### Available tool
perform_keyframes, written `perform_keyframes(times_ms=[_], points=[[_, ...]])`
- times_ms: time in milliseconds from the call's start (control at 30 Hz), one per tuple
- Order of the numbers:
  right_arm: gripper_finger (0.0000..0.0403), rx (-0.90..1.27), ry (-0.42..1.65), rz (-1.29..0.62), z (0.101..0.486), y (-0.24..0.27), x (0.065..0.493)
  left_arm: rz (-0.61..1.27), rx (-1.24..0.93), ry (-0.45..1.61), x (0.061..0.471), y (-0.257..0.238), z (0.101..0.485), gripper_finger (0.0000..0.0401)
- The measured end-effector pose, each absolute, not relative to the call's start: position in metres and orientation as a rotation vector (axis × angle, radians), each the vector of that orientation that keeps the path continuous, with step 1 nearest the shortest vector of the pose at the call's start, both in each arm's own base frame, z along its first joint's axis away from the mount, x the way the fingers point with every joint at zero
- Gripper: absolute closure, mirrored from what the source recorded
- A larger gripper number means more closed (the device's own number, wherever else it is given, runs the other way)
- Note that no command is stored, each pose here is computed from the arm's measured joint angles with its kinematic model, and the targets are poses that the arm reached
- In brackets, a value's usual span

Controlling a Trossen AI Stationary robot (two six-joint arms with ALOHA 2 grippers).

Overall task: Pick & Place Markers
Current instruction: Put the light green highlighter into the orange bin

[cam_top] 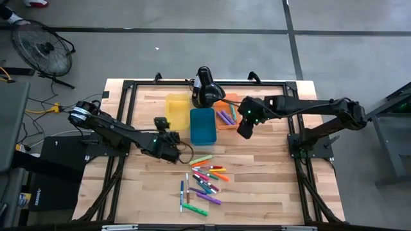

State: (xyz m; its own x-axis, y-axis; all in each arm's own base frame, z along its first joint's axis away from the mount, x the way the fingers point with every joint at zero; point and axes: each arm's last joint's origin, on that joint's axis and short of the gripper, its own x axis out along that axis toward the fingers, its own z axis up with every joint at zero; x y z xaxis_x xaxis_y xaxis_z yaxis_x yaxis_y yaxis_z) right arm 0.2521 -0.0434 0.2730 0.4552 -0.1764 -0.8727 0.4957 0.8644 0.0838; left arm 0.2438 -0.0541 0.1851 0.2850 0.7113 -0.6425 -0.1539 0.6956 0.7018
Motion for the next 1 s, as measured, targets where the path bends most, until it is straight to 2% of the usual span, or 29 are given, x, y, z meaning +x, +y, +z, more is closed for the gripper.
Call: perform_keyframes(times_ms=[200,433,633,1000], points=[[0.0231,0.304,1.021,-0.384,0.273,-0.027,0.255,0.311,0.447,1.064,0.267,-0.066,0.186,0.0177],[0.0231,0.261,1.003,-0.372,0.274,-0.016,0.257,0.088,0.189,1.061,0.282,-0.047,0.186,0.0177],[0.0231,0.228,0.992,-0.386,0.274,-0.011,0.258,0.015,0.062,1.037,0.288,-0.033,0.188,0.0177],[0.0231,0.226,0.985,-0.375,0.275,-0.01,0.258,-0.038,-0.046,1.003,0.296,-0.044,0.182,0.0177]])
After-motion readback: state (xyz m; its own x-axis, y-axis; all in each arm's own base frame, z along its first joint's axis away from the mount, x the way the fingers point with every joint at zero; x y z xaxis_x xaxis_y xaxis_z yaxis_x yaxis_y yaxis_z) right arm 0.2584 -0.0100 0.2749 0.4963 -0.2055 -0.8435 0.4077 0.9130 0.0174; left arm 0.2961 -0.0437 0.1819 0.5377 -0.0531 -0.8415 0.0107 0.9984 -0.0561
